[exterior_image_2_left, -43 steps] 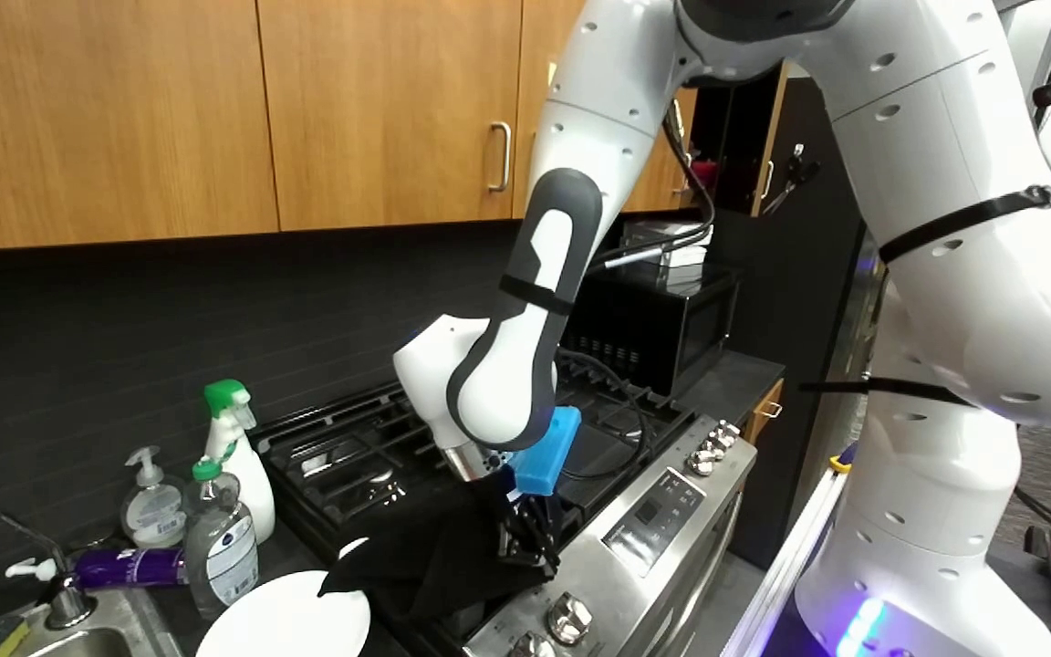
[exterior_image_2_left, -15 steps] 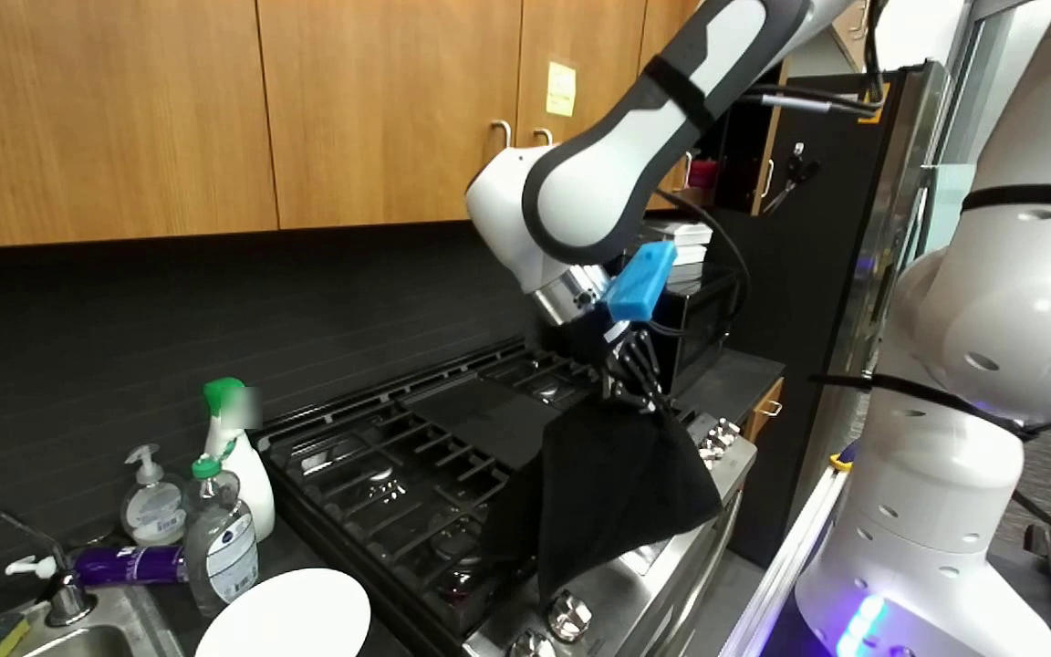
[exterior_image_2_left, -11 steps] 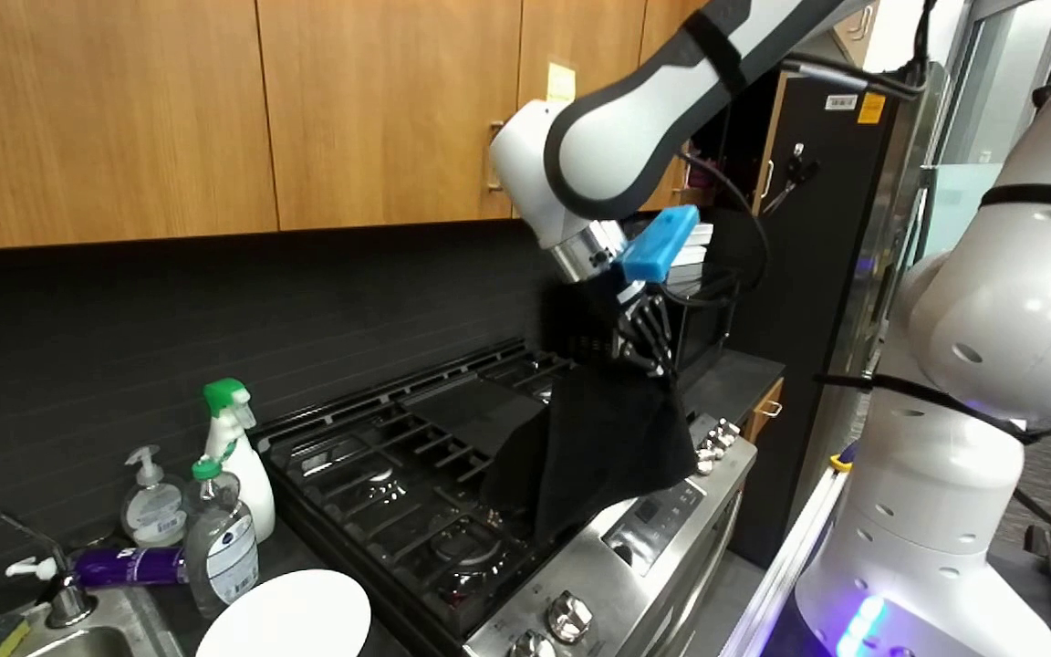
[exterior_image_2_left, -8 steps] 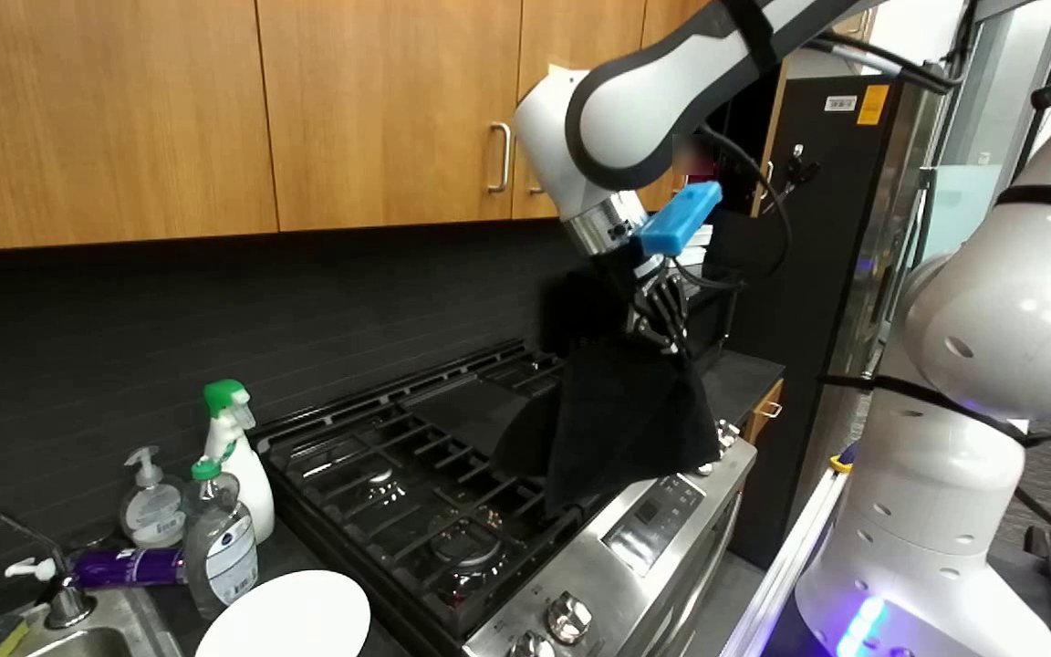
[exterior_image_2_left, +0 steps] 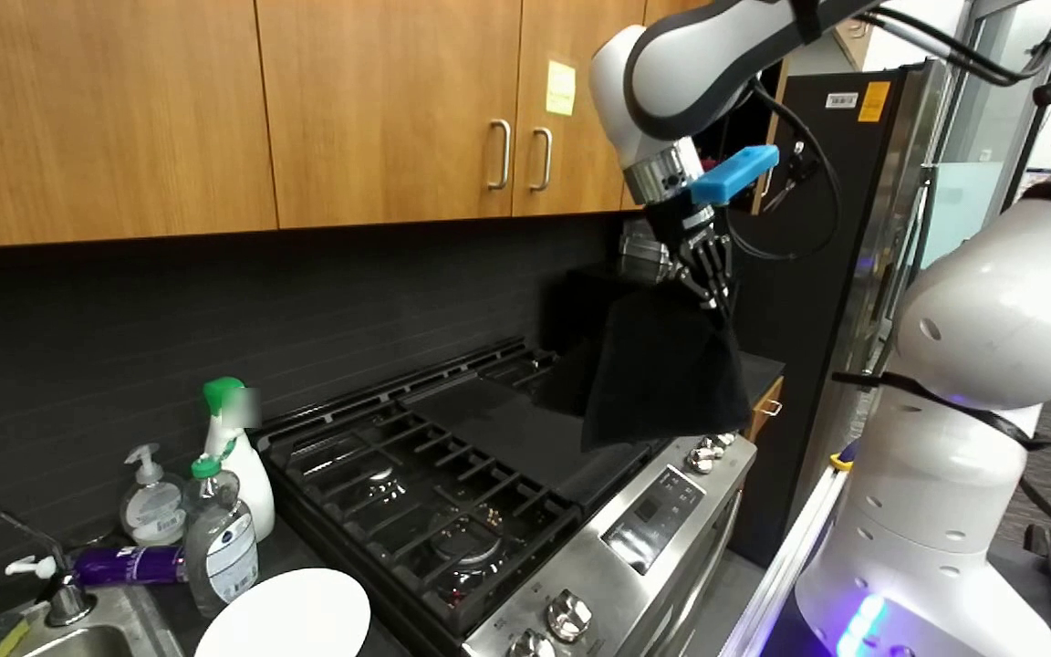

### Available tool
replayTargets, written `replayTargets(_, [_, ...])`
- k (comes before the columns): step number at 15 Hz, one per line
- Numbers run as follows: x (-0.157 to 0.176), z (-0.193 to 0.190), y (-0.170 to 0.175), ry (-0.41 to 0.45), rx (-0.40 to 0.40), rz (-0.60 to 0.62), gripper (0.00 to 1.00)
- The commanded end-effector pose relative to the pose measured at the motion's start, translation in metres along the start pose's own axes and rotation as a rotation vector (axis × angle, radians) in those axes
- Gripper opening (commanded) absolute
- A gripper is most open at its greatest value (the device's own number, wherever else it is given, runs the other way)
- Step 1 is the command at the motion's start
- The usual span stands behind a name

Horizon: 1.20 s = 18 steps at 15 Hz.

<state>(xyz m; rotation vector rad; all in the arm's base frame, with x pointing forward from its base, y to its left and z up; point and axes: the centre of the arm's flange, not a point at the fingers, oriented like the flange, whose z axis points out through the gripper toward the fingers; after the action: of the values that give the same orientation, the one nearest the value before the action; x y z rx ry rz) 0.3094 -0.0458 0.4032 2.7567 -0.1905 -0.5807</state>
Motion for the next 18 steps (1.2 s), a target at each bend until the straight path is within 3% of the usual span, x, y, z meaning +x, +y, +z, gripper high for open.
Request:
replayTargets(1, [0.000, -0.005, 0.051, 0.028, 0.067, 0.053, 0.02])
replayTargets(2, [0.001, 0.002, 0.031, 0.000, 0.047, 0.045, 0.09])
replayTargets(6, [0.002, 0.002, 0.048, 0.006, 0.080, 0.061, 0.09])
replayTargets(7, [0.002, 0.001, 0.047, 0.007, 0.079, 0.060, 0.02])
replayTargets(10, [0.030, 0.005, 0.028, 0.032, 0.116, 0.084, 0.02])
replayTargets(14, [0.065, -0.025, 0.018, 0.149, 0.139, 0.158, 0.02])
replayTargets(18, [0.082, -0.059, 0.028, 0.239, 0.109, 0.270, 0.02])
